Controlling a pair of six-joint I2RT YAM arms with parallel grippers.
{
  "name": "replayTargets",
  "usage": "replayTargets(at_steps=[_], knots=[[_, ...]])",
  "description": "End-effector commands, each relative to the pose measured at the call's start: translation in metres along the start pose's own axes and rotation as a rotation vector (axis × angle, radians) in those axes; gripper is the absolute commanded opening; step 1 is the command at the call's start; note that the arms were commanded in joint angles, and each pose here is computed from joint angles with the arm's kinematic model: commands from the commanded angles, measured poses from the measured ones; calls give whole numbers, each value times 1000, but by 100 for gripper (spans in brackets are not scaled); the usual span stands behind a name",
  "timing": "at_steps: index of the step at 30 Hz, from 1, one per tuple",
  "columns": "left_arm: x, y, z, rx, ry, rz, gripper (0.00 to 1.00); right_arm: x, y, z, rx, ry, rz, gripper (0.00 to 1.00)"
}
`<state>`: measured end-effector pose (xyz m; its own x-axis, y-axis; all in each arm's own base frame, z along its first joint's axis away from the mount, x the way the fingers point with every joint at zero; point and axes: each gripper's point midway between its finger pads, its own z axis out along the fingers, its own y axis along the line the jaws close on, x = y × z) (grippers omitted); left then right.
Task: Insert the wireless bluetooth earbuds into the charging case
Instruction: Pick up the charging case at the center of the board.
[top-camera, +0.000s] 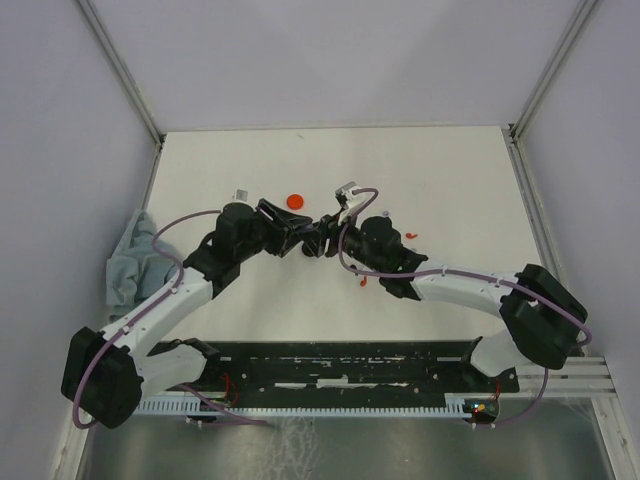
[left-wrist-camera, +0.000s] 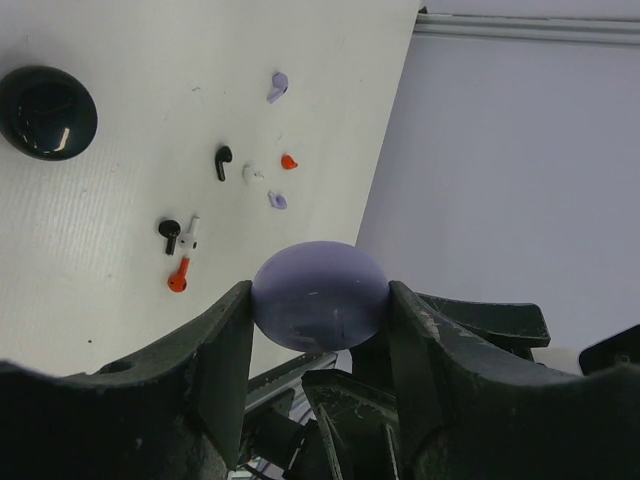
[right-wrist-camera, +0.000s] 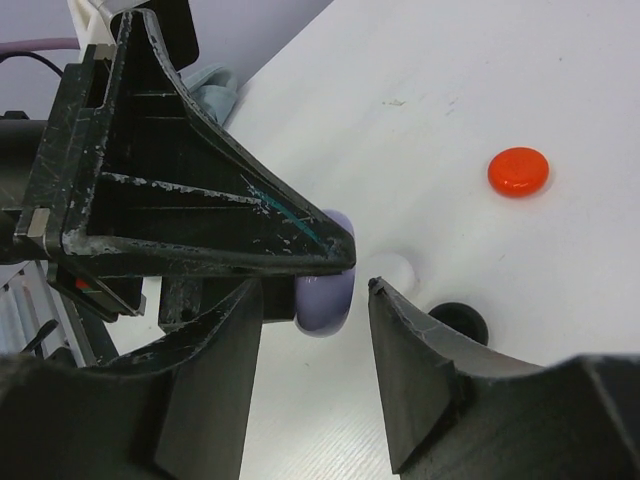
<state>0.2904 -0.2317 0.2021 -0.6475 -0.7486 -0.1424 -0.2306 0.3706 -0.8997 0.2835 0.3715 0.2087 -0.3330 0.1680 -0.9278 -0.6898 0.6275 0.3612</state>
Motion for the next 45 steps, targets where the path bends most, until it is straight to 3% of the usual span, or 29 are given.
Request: replayTargets(at_steps=[1, 10, 14, 19, 24, 31, 37, 45], knots=[[0, -27, -7, 92, -4, -46, 51, -33, 14, 8, -44, -117, -8, 53], [3, -28, -11, 113, 4, -61, 53, -30, 16, 10, -52, -105, 3, 25], [0, -29, -14, 124, -14, -22, 64, -32, 21, 8, -75, -79, -25, 12], [-7, -42, -24, 201, -56, 125, 83, -36, 25, 0, -125, -41, -32, 9], [-21, -67, -45, 332, -105, 346, 91, -46, 18, -13, -167, -7, -24, 8], [-20, -80, -69, 494, -40, 626, 91, -85, 9, -39, -250, 21, -31, 8], [2, -90, -82, 624, 57, 877, 89, -106, 24, -60, -360, 79, -77, 8], [23, -108, -100, 824, 144, 1109, 83, -124, 53, -75, -500, 119, -92, 9]])
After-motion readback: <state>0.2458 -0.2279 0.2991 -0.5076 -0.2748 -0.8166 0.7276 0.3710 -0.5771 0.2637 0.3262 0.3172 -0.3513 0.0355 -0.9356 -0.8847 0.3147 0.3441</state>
